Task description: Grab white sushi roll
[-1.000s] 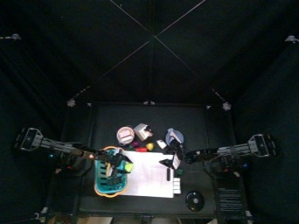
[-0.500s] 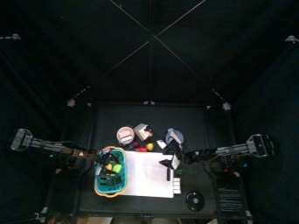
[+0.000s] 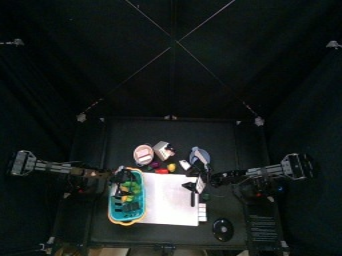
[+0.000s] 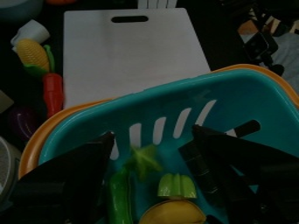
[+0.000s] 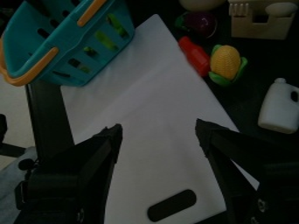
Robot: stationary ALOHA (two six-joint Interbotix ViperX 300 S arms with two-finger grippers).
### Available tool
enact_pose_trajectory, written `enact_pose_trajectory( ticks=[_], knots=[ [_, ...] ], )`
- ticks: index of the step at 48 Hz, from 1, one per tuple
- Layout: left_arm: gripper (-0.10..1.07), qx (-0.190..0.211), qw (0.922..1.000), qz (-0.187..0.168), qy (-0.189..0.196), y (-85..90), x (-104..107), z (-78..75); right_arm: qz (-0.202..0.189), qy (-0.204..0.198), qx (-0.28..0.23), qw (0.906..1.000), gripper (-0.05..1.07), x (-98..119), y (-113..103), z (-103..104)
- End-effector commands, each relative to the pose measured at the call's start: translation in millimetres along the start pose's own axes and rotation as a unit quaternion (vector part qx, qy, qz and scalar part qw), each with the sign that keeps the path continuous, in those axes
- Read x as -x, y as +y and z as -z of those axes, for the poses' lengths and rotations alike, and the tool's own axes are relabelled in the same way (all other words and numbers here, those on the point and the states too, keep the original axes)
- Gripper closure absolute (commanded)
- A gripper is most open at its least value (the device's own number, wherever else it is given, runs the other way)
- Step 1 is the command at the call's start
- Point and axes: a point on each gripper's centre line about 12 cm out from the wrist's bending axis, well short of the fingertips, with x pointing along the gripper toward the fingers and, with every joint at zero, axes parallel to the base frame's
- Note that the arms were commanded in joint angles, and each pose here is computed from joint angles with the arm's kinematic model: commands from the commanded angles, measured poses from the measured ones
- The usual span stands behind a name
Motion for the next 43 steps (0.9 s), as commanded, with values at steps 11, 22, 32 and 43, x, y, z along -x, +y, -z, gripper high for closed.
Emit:
enact_pose_trajectory(
  ticks=[11,22,32,43],
  knots=[
    [-0.06,0.020,0.9981,-0.034,-0.047,9.1,2.3,-25.8,-0.002,-0.007,-0.002,1.0000,0.05,0.5,1.3,-5.8],
    [-0.06,0.062,0.9940,-0.046,-0.077,15.3,-2.2,-54.9,0.008,-0.013,-0.005,0.9999,0.05,0.8,-0.1,-10.3],
    [-0.06,0.049,0.9968,-0.040,-0.049,19.0,-29.8,-70.0,0.010,-0.013,-0.004,0.9999,0.05,0.8,-0.2,-10.1],
    [-0.06,0.021,0.9991,-0.009,-0.034,16.1,-50.1,-94.3,0.018,-0.012,-0.012,0.9997,0.05,1.5,-2.9,-9.6]
  ],
)
